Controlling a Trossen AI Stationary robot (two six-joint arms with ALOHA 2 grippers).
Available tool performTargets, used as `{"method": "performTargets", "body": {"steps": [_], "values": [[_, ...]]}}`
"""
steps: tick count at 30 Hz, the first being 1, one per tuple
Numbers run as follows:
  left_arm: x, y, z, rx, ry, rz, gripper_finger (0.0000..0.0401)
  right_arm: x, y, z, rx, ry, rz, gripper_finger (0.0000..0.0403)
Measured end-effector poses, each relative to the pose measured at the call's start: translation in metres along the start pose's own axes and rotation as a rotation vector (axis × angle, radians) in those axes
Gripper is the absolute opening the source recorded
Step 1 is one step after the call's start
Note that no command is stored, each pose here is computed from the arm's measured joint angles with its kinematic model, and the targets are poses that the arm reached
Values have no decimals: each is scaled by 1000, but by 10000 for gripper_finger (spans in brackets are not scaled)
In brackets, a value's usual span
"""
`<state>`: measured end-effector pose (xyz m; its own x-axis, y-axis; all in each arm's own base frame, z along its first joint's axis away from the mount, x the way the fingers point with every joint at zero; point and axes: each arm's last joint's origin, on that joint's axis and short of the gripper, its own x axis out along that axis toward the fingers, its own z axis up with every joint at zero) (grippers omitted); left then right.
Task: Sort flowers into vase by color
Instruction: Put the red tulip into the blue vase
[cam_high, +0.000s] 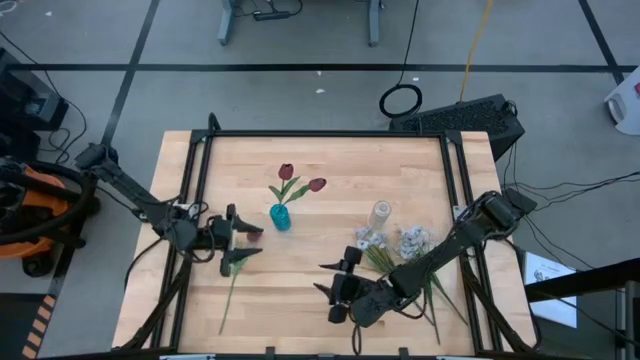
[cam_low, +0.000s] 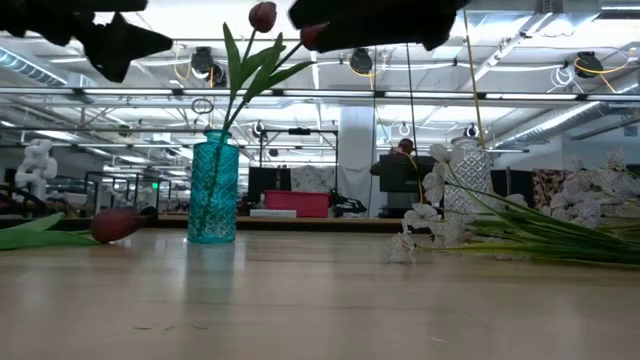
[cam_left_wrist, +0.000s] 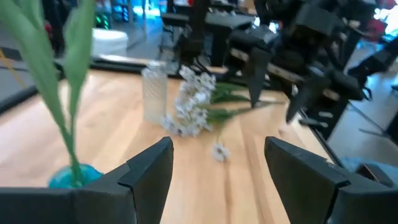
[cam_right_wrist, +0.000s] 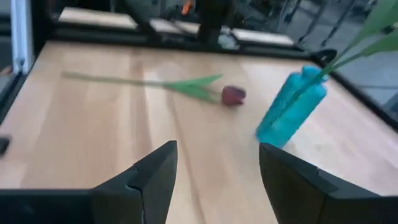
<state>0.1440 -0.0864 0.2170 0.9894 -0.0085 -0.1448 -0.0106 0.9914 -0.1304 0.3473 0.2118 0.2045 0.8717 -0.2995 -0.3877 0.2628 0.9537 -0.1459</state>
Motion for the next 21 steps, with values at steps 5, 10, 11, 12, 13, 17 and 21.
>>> {"method": "performTargets", "body": {"steps": [5, 10, 11, 12, 13, 17, 21], "values": [[-4, -7, 3, -53, 107, -10, 258, -20, -6, 4, -20, 105, 103, 217], [-10, -14, 7, -130, 194, -16, 258, -37, -15, 7, -22, 166, 97, 217], [-11, -15, 7, -152, 212, -18, 258, -39, -17, 7, -24, 179, 90, 217], [-12, -17, 7, -173, 236, -25, 258, -40, -19, 7, -23, 190, 84, 217], [-13, -18, 7, -201, 265, -34, 258, -41, -19, 7, -19, 194, 79, 217], [-14, -25, 3, -329, 390, -61, 258, -40, -20, 5, -30, 194, 50, 217], [-12, -30, -8, -443, 575, -31, 258, -37, -22, 3, -42, 162, -24, 217]]}}
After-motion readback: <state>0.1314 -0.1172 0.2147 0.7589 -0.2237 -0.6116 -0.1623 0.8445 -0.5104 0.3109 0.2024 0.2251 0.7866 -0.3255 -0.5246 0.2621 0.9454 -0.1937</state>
